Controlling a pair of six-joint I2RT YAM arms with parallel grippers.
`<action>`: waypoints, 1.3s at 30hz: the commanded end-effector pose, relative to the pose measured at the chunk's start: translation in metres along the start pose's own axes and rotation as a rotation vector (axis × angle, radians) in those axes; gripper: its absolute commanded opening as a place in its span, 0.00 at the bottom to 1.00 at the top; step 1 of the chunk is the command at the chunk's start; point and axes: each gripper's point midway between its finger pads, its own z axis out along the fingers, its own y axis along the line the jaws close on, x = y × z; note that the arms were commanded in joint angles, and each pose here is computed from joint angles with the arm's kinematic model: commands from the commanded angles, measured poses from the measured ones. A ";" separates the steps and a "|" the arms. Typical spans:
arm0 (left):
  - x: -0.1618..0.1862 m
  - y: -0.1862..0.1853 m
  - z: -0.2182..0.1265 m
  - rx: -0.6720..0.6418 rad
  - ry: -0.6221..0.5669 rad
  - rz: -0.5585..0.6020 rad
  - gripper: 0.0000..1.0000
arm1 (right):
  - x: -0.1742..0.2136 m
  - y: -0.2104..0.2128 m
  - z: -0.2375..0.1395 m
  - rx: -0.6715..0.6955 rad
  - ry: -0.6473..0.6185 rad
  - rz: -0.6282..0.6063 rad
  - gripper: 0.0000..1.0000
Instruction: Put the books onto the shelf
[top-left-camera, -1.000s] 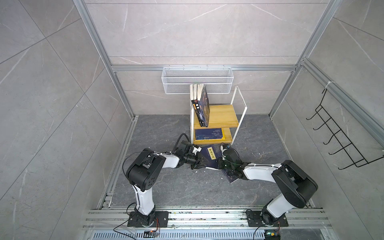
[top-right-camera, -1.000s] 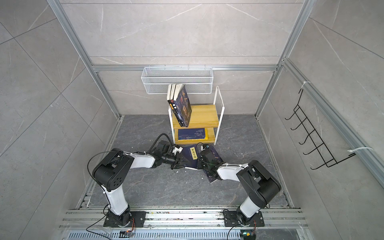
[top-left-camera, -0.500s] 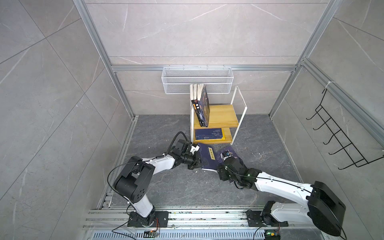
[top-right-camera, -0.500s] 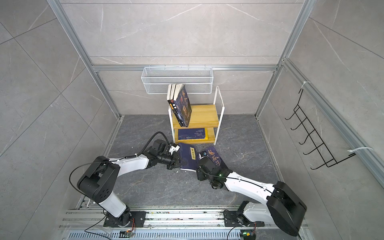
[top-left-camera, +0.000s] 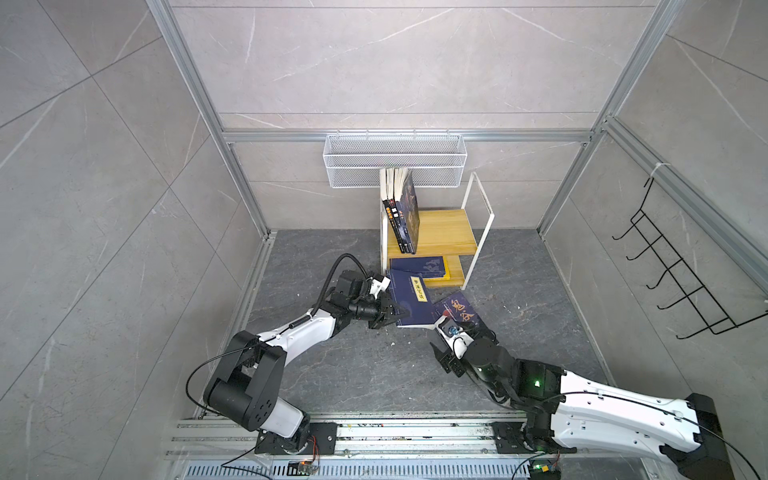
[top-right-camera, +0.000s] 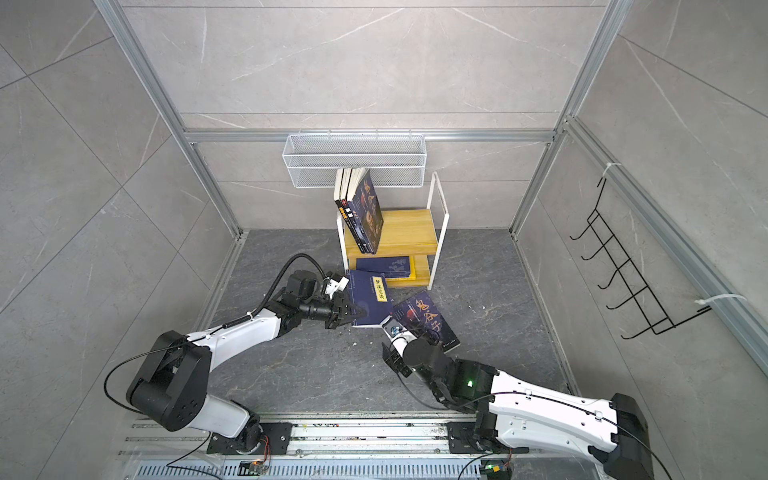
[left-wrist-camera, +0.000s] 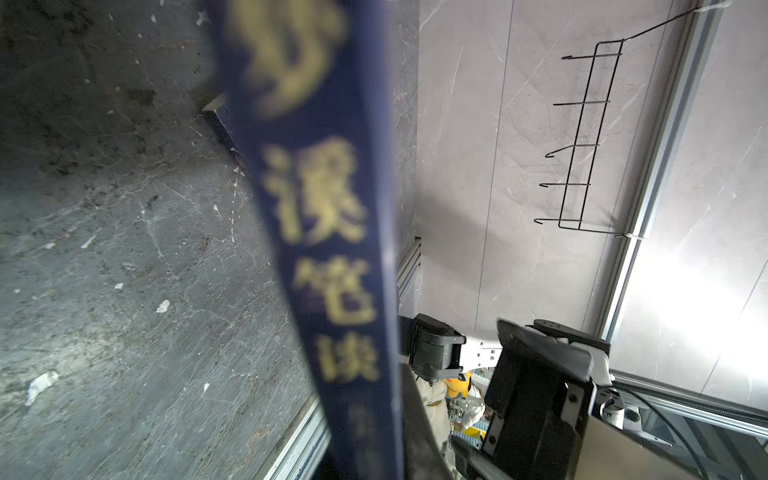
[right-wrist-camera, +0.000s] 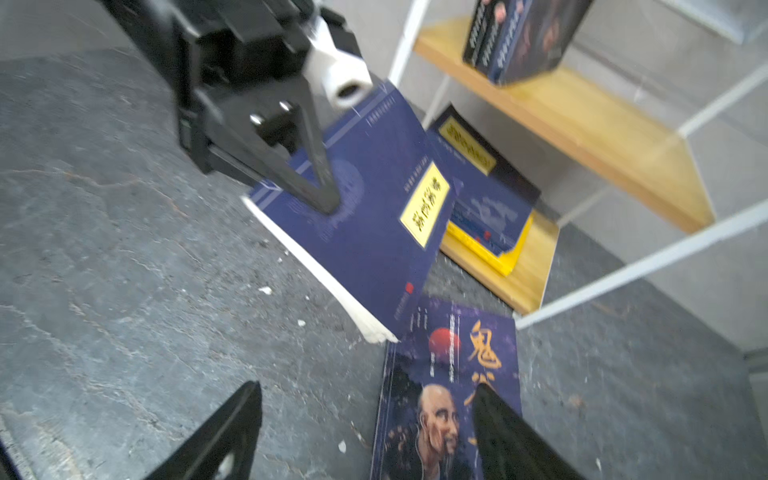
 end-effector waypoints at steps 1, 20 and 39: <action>0.000 -0.036 -0.012 0.088 0.003 0.103 0.00 | -0.021 0.004 0.003 0.084 -0.113 -0.279 0.80; 0.011 -0.045 -0.020 0.113 0.041 0.127 0.00 | -0.031 0.000 0.072 0.330 -0.118 -0.545 0.63; 0.007 -0.039 -0.024 0.115 0.030 0.153 0.62 | -0.026 -0.035 0.047 0.370 -0.137 -0.579 0.00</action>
